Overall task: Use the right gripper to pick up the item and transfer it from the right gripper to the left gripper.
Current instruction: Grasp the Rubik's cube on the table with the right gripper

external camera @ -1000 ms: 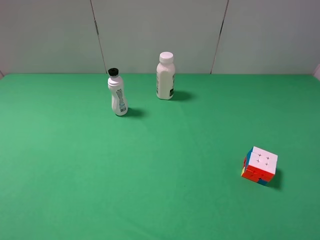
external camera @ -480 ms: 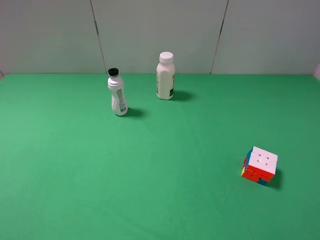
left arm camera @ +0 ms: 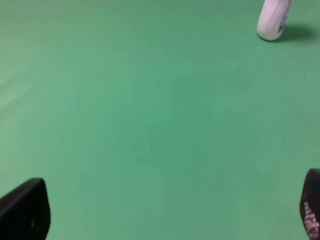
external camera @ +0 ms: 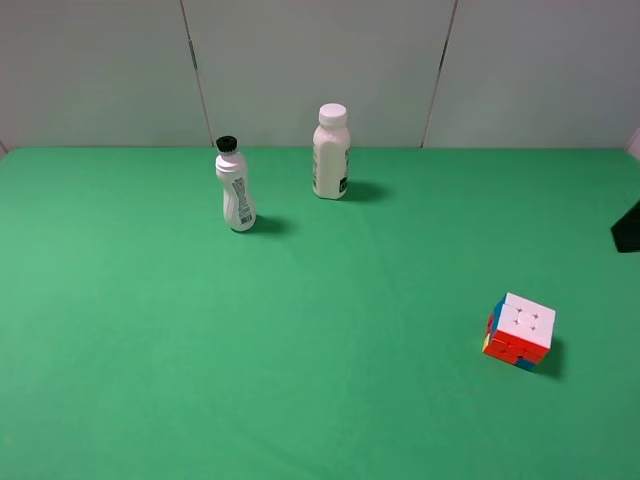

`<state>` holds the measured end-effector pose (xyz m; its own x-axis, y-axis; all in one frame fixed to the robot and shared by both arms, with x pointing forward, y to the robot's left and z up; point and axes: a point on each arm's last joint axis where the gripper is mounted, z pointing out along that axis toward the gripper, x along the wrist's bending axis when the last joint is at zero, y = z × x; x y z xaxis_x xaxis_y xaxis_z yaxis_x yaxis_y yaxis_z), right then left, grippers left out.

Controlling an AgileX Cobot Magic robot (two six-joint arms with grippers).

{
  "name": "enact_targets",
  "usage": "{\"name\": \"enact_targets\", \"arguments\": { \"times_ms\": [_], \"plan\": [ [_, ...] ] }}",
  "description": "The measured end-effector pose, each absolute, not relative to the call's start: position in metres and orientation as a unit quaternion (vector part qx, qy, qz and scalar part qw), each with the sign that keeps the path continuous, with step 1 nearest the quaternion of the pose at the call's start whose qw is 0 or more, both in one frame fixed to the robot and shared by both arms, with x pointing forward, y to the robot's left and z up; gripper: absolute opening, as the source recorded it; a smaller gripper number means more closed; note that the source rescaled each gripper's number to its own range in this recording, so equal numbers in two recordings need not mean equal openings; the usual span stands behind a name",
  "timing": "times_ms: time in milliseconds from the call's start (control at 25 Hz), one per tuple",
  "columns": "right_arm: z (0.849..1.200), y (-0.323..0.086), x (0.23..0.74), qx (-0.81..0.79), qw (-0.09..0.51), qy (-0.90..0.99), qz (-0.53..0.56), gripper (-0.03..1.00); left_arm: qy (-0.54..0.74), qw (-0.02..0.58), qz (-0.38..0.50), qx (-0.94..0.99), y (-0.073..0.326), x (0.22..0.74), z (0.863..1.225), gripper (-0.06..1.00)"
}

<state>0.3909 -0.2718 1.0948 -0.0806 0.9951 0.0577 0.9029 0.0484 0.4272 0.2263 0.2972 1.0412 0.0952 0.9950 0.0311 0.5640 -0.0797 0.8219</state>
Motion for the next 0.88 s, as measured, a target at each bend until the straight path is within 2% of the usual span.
{"name": "enact_targets", "arguments": {
  "times_ms": [320, 880],
  "plan": [
    [1.043, -0.247, 0.437, 0.700, 0.036, 0.709, 0.077, 1.00, 0.590, 0.334, 0.322, 0.660, 0.297, 0.226, 1.041, 1.00],
    [0.995, -0.234, 0.478, 0.735, 0.004, 0.675, 0.065, 1.00, 0.590, 0.334, 0.322, 0.660, 0.297, 0.226, 1.041, 1.00]
  ]
}}
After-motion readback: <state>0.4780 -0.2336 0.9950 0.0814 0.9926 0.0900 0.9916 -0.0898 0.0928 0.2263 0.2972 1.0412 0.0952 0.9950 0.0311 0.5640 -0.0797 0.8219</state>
